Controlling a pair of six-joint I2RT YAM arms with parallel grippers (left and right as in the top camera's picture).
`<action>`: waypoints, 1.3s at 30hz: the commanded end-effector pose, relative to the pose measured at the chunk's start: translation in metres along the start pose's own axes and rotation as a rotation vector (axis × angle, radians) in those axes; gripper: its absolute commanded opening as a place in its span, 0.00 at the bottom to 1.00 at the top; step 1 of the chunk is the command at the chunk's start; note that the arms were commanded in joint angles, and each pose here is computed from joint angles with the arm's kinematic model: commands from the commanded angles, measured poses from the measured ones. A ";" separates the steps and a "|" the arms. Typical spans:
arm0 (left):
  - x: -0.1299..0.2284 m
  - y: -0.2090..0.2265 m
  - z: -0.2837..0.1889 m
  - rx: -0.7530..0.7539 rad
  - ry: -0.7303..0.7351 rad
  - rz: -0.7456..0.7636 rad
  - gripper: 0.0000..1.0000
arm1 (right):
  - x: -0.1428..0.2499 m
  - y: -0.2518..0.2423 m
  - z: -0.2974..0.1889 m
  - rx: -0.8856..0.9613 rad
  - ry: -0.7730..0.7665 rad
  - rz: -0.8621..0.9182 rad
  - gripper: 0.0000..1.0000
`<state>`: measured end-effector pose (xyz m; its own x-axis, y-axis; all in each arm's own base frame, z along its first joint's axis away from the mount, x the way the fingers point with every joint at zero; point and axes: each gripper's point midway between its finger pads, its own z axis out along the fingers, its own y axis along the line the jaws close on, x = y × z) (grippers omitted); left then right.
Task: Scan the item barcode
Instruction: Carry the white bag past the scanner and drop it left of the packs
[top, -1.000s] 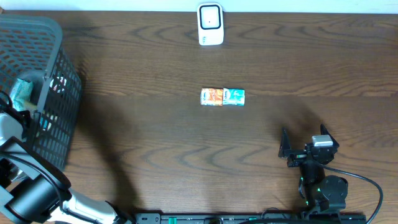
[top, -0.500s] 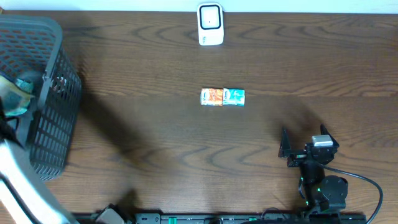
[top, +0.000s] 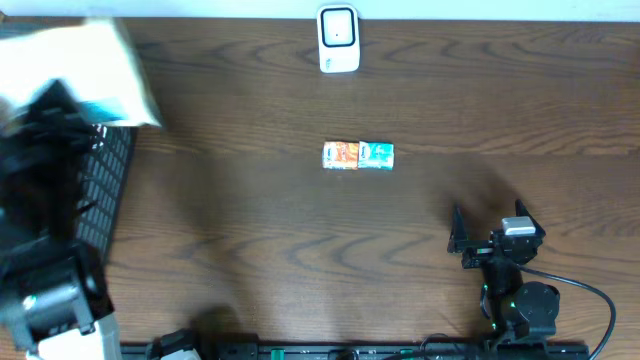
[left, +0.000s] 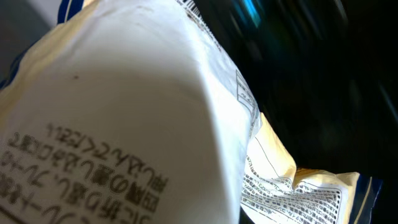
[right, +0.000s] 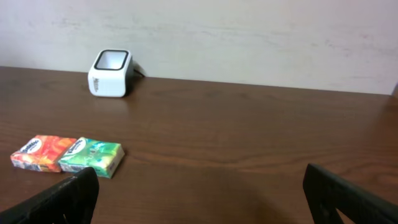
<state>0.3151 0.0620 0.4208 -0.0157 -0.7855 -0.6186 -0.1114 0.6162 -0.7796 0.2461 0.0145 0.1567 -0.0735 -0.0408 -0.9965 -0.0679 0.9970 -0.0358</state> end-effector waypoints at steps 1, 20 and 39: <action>0.075 -0.041 0.020 0.166 0.256 0.238 0.07 | 0.001 -0.002 0.000 0.008 0.001 -0.009 0.99; 0.373 0.105 0.078 -0.032 1.166 0.797 0.17 | 0.001 -0.002 0.000 0.008 0.001 -0.009 0.99; 0.255 0.127 0.060 -0.432 1.004 0.598 0.98 | 0.001 -0.002 0.000 0.008 0.001 -0.008 0.99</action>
<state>0.3720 -0.0600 0.1865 -0.8608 -0.1421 -0.4888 -0.0489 0.9789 -0.1983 0.2461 0.0145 0.1567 -0.0734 -0.0408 -0.9965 -0.0683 0.9970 -0.0358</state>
